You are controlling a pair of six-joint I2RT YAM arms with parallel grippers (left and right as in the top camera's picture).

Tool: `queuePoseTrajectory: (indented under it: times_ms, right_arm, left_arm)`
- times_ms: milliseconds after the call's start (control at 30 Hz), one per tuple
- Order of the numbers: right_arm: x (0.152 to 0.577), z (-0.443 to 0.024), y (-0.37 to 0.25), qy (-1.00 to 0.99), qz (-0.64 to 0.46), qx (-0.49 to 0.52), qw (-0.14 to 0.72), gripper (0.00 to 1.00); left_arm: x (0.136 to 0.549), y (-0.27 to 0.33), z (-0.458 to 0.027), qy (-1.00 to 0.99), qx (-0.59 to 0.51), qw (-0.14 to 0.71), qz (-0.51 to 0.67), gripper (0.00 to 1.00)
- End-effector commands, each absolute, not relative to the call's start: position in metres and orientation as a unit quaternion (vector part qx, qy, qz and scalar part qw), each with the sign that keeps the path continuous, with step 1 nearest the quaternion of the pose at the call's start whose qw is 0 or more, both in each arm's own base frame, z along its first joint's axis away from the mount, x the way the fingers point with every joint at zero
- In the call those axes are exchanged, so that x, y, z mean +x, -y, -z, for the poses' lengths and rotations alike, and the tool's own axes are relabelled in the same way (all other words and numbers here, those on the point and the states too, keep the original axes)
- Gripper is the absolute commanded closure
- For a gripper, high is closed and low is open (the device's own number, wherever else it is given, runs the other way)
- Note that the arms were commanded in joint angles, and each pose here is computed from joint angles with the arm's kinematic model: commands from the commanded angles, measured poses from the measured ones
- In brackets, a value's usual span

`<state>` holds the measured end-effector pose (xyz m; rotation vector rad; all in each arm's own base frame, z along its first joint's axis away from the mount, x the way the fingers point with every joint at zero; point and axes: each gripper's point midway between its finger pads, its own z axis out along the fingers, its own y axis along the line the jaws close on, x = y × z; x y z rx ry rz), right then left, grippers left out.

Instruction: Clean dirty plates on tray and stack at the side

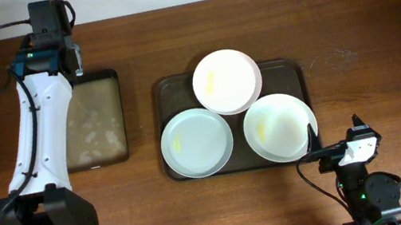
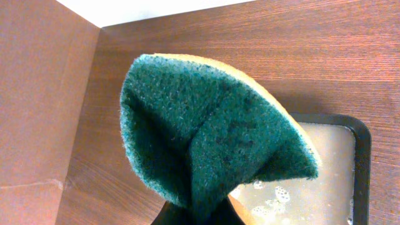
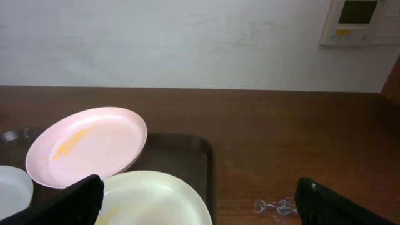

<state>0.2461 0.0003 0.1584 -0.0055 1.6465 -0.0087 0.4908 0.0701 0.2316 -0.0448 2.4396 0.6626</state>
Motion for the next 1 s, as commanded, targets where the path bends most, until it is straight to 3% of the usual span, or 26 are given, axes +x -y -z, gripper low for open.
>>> queuePoseTrajectory:
  times_ms: [0, 233, 433, 567, 667, 733, 967]
  right_arm:
    - [0.246, -0.155, 0.002, -0.736, 0.009, 0.000, 0.677, 0.02]
    - [0.246, -0.155, 0.002, -0.736, 0.009, 0.000, 0.677, 0.02]
    - [0.246, -0.155, 0.002, -0.736, 0.009, 0.000, 0.677, 0.02]
    - [0.246, -0.155, 0.002, -0.736, 0.009, 0.000, 0.677, 0.02]
    - [0.246, -0.155, 0.002, -0.736, 0.009, 0.000, 0.677, 0.02]
    - [0.246, -0.155, 0.002, -0.736, 0.009, 0.000, 0.677, 0.02]
    - [0.246, -0.155, 0.002, -0.736, 0.009, 0.000, 0.677, 0.01]
  left_arm:
    - [0.486, -0.072, -0.251, -0.912, -0.031, 0.323, -0.250, 1.00]
    - [0.488, -0.063, -0.237, -0.922, -0.020, 0.316, -0.222, 1.00]
    - [0.471, -0.070, -0.150, -0.940, -0.035, 0.241, -0.238, 1.00]
    - [0.474, -0.086, -0.197, -0.903, -0.061, 0.274, -0.324, 1.00]
    - [0.481, -0.064, -0.236, -0.894, -0.057, 0.327, -0.299, 1.00]
    - [0.483, -0.049, -0.238, -0.903, -0.043, 0.339, -0.261, 1.00]
    - [0.465, -0.050, -0.122, -0.942, -0.053, 0.240, -0.230, 1.00]
